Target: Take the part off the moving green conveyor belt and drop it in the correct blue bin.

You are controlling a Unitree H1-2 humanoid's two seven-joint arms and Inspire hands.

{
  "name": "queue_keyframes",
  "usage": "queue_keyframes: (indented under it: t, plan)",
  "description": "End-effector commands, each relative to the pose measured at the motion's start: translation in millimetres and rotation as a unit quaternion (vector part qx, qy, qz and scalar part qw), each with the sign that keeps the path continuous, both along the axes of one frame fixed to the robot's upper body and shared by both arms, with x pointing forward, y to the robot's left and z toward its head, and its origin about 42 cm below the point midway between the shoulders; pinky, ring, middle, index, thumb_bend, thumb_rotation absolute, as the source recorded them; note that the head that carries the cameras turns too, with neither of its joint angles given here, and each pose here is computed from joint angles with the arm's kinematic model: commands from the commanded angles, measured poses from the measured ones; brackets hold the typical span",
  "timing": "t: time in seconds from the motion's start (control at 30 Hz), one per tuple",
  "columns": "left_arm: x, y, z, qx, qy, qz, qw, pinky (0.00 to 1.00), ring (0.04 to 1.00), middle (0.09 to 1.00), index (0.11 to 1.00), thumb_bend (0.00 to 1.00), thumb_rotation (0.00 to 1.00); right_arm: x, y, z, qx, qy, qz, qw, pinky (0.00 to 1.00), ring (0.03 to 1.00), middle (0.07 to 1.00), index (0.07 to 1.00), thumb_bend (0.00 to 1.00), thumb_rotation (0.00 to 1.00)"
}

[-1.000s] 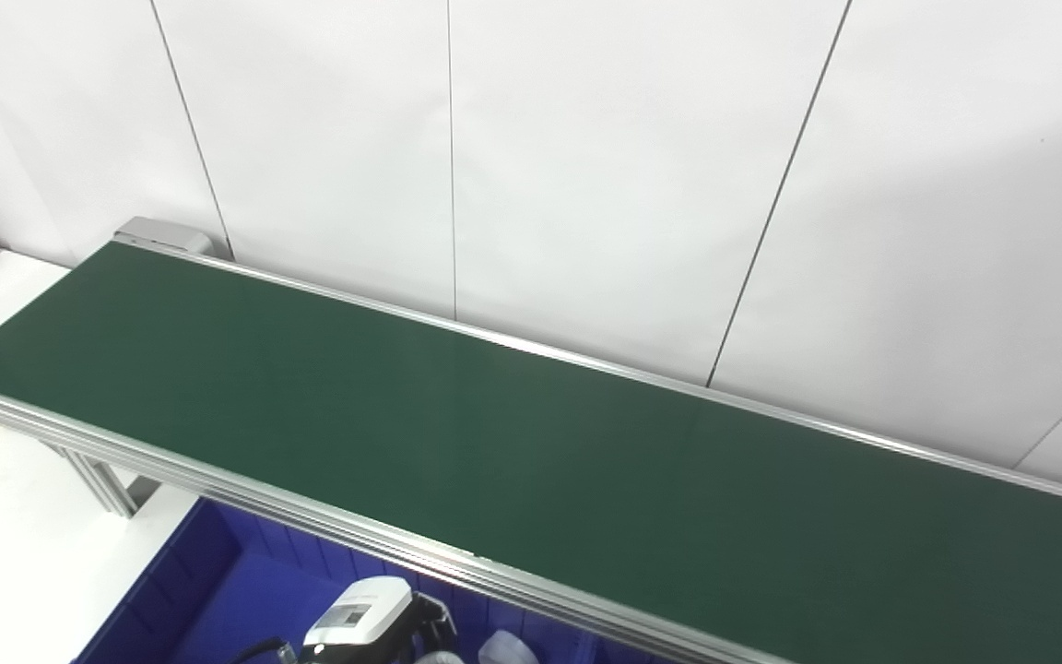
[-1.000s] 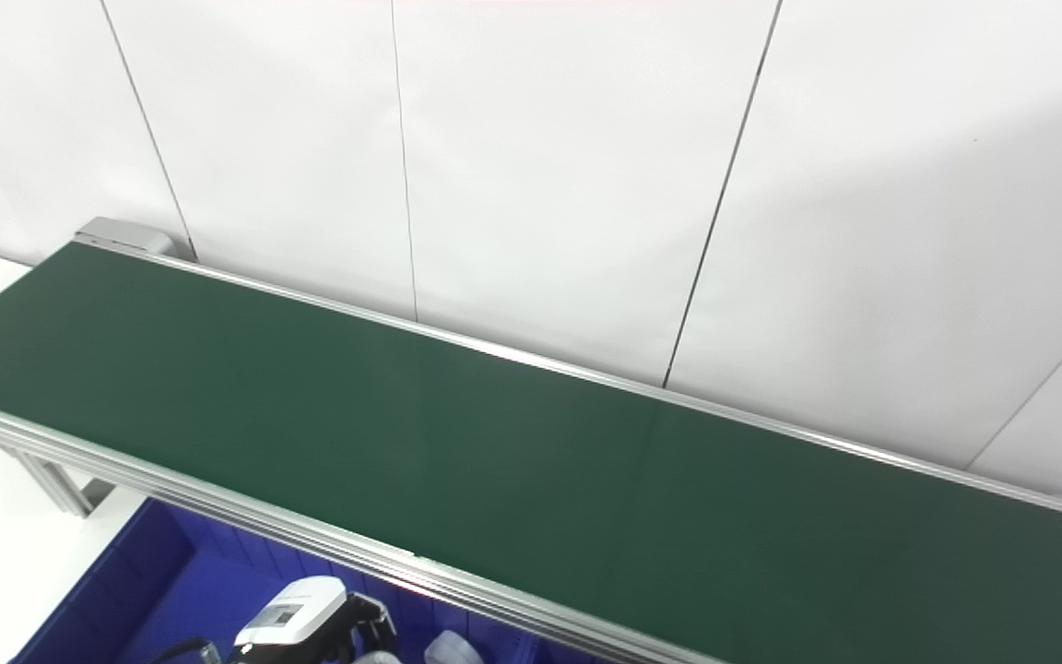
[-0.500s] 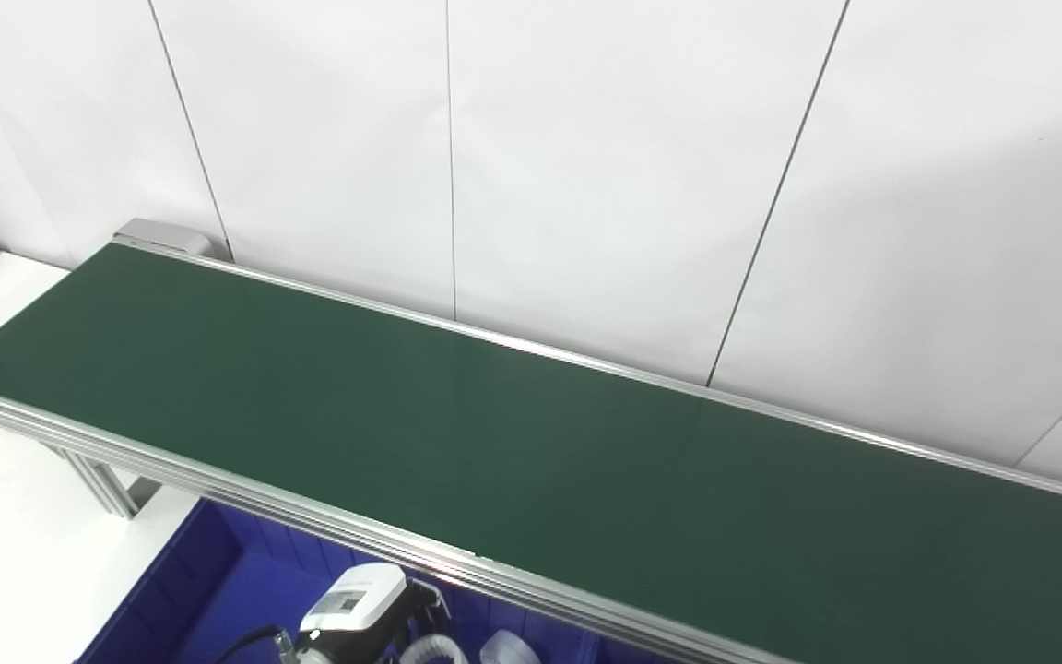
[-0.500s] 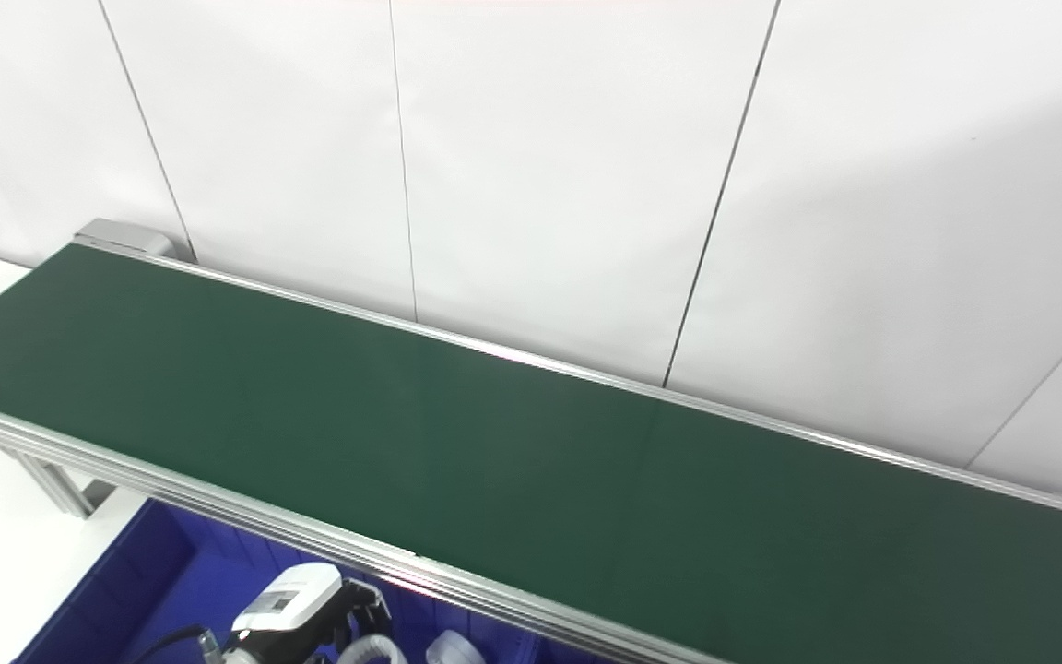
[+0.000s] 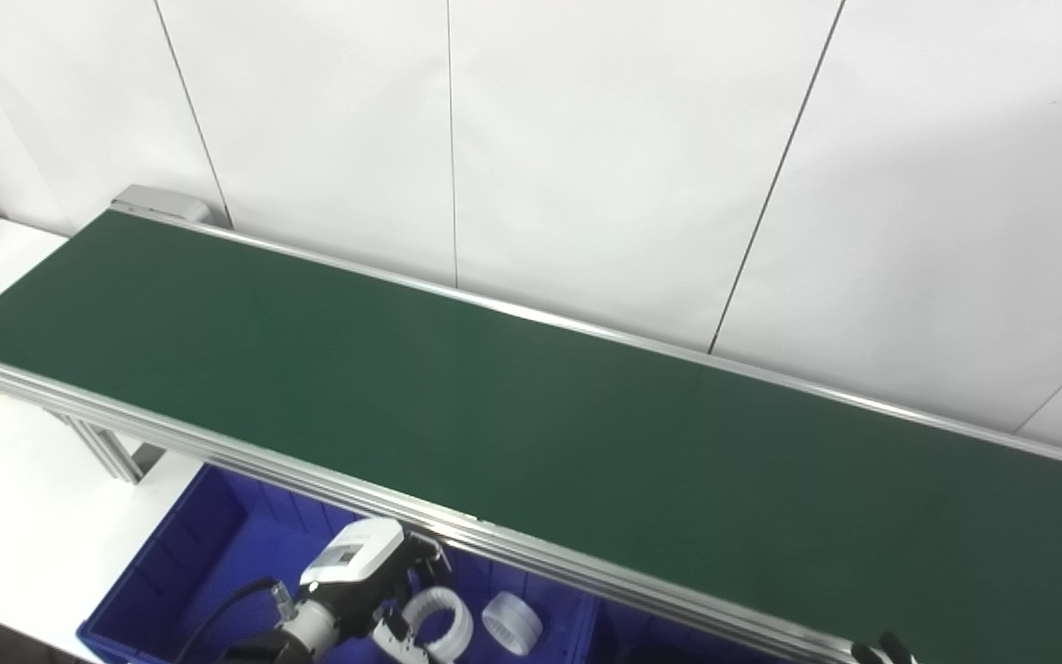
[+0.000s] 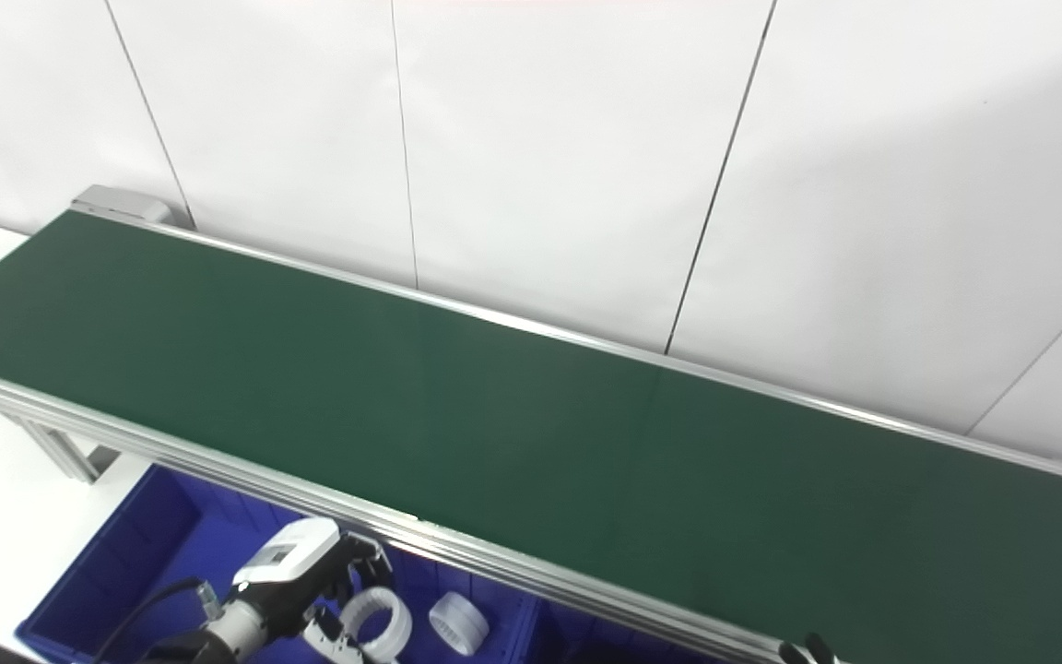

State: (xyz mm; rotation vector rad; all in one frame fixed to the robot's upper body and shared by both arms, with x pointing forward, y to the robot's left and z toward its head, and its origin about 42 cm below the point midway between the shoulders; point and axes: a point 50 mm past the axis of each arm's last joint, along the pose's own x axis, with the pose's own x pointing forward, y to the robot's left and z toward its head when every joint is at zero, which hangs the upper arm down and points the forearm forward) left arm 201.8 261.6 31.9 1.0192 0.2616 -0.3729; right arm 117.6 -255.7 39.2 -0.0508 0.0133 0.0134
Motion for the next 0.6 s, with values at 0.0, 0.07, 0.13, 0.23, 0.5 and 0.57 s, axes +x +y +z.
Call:
queue_keyframes:
  t: [0.0,0.07,0.13,0.23,0.5,0.57]
  plan:
    - [9.9,5.3,12.5,0.004,-0.034,-0.007,0.999,0.44,0.433,0.497,0.509,0.48,0.0,0.8,1.6,11.7,0.001,-0.041,0.002,0.999,0.76,0.82,0.874,0.938,0.49,0.9]
    - [10.3,6.1,12.9,0.001,-0.031,-0.004,1.0,0.44,0.432,0.495,0.512,0.48,0.0,0.8,2.1,11.8,0.001,-0.041,0.0,0.999,0.76,0.823,0.875,0.939,0.48,0.9]
    - [10.7,6.0,13.6,0.001,-0.028,-0.003,1.0,0.46,0.437,0.495,0.507,0.48,0.0,0.6,2.5,12.3,0.001,-0.041,0.002,0.999,0.77,0.824,0.877,0.941,0.47,0.9]
    - [10.8,6.7,16.4,0.003,-0.029,-0.006,1.0,0.45,0.439,0.496,0.503,0.48,0.0,-0.3,3.9,13.5,0.005,-0.042,0.003,0.999,0.77,0.824,0.877,0.941,0.47,0.89]
    - [9.3,8.6,21.0,0.011,-0.037,-0.006,0.999,0.43,0.43,0.499,0.514,0.48,0.0,-3.1,2.8,16.7,0.005,-0.046,0.002,0.999,0.75,0.812,0.871,0.933,0.49,0.87]
    - [9.2,7.6,21.9,0.01,-0.034,-0.005,0.999,0.43,0.429,0.502,0.515,0.48,0.0,-4.2,0.9,16.6,0.006,-0.045,0.002,0.999,0.75,0.809,0.865,0.927,0.5,0.86]
